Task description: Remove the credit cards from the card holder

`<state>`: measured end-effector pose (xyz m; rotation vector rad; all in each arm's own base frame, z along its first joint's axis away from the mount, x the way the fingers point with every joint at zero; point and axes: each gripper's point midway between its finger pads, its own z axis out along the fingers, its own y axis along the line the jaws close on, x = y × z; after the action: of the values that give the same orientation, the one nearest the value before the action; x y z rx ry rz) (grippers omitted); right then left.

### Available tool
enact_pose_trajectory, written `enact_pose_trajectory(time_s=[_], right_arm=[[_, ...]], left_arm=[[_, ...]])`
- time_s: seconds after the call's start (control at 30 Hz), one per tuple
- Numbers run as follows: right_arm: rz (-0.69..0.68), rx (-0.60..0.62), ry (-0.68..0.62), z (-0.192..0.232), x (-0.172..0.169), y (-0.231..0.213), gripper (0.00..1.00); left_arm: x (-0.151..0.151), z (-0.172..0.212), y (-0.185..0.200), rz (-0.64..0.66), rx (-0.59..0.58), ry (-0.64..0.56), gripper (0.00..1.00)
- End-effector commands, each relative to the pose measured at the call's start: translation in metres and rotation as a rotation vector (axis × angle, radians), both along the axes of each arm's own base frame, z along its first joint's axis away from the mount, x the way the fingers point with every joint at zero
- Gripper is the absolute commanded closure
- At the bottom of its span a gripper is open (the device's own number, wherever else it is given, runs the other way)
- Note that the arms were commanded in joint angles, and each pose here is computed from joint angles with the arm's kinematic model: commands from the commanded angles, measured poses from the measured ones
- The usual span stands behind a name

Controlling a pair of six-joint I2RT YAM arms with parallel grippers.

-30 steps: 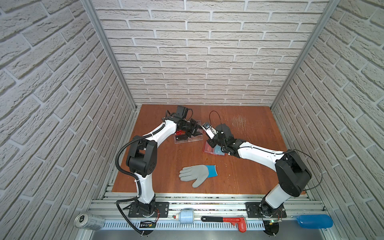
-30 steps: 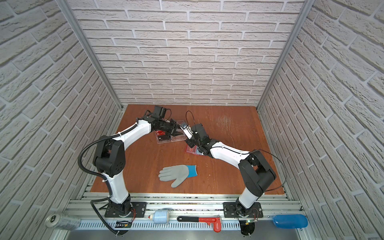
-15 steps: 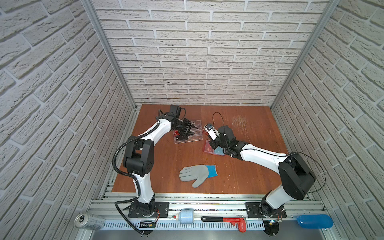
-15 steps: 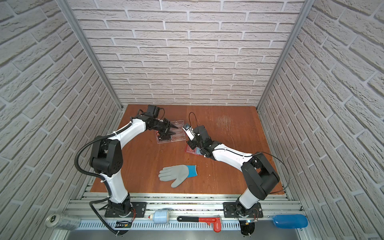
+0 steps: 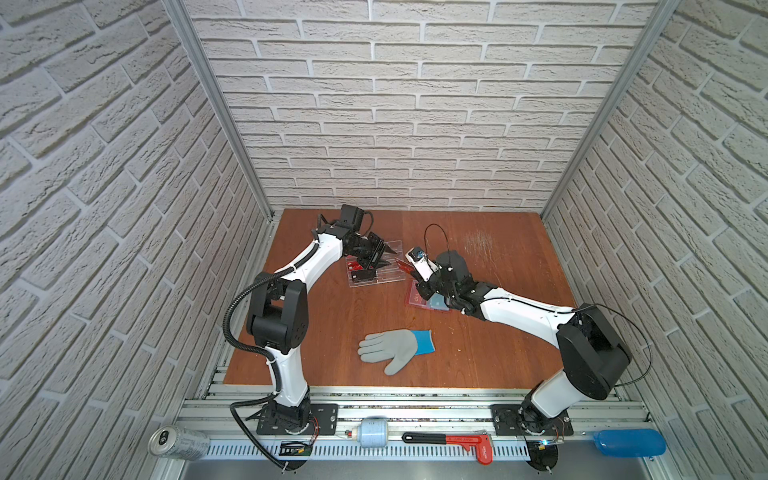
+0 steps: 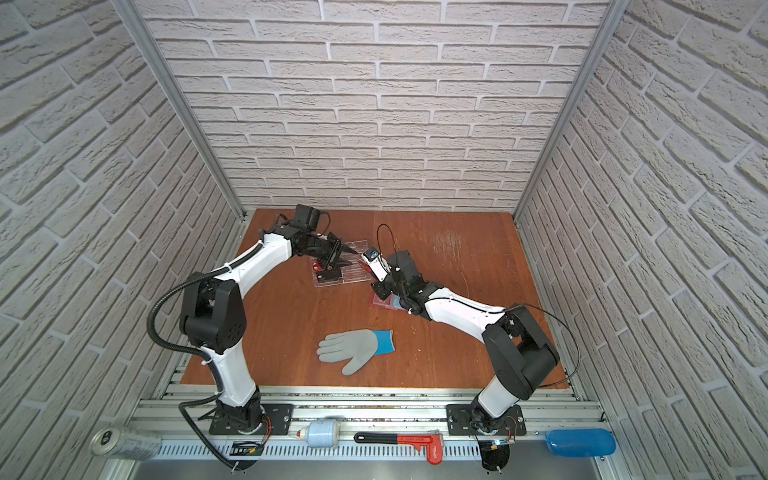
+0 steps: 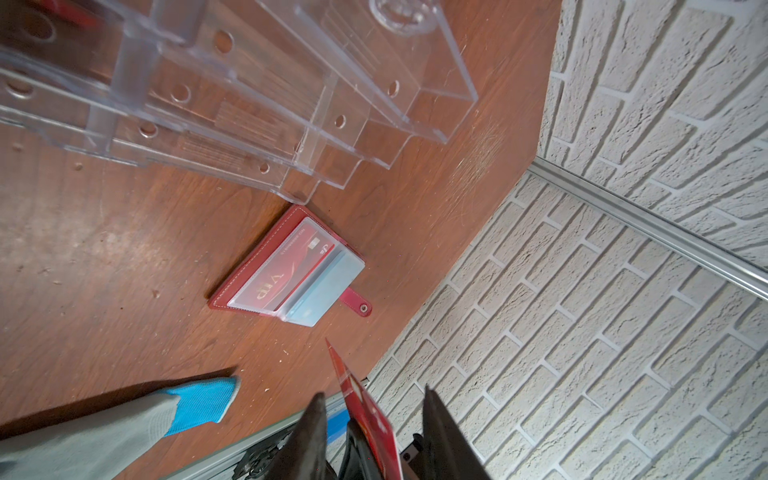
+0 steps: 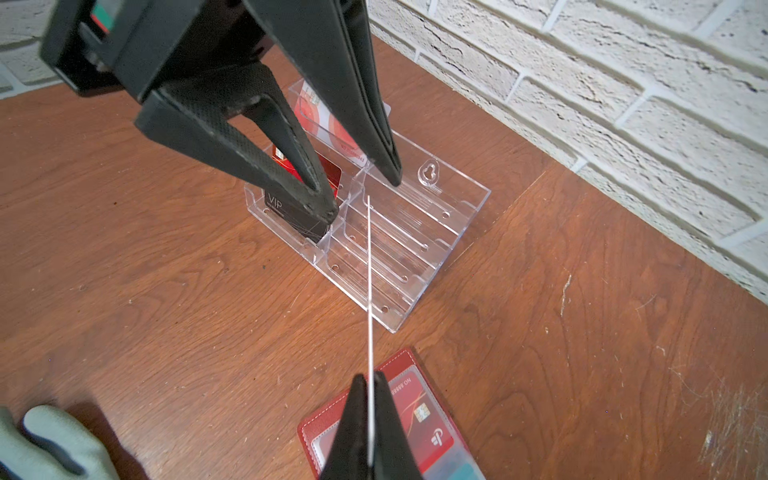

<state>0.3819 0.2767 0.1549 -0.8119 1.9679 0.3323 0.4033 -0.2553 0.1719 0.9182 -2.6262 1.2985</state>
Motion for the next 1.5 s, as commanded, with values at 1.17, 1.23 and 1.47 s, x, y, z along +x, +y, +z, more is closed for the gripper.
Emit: enact_pose_trajectory(time_s=[1.17, 1.23, 1.47], right_arm=[[0.017, 0.003, -0.047, 0.0, 0.004, 0.018, 0.74], [0.008, -0.003, -0.046, 0.0, 0.005, 0.016, 0.69], [-0.042, -0.008, -0.03, 0.003, -0.006, 0.0, 0.44]], left_arm=[[-0.001, -0.016, -0.011, -0.014, -0.006, -0.011, 1.0], [0.002, -0.016, -0.008, 0.013, -0.022, -0.02, 1.0], [0.017, -0.016, 0.035, 0.202, 0.012, -0.067, 1.0]])
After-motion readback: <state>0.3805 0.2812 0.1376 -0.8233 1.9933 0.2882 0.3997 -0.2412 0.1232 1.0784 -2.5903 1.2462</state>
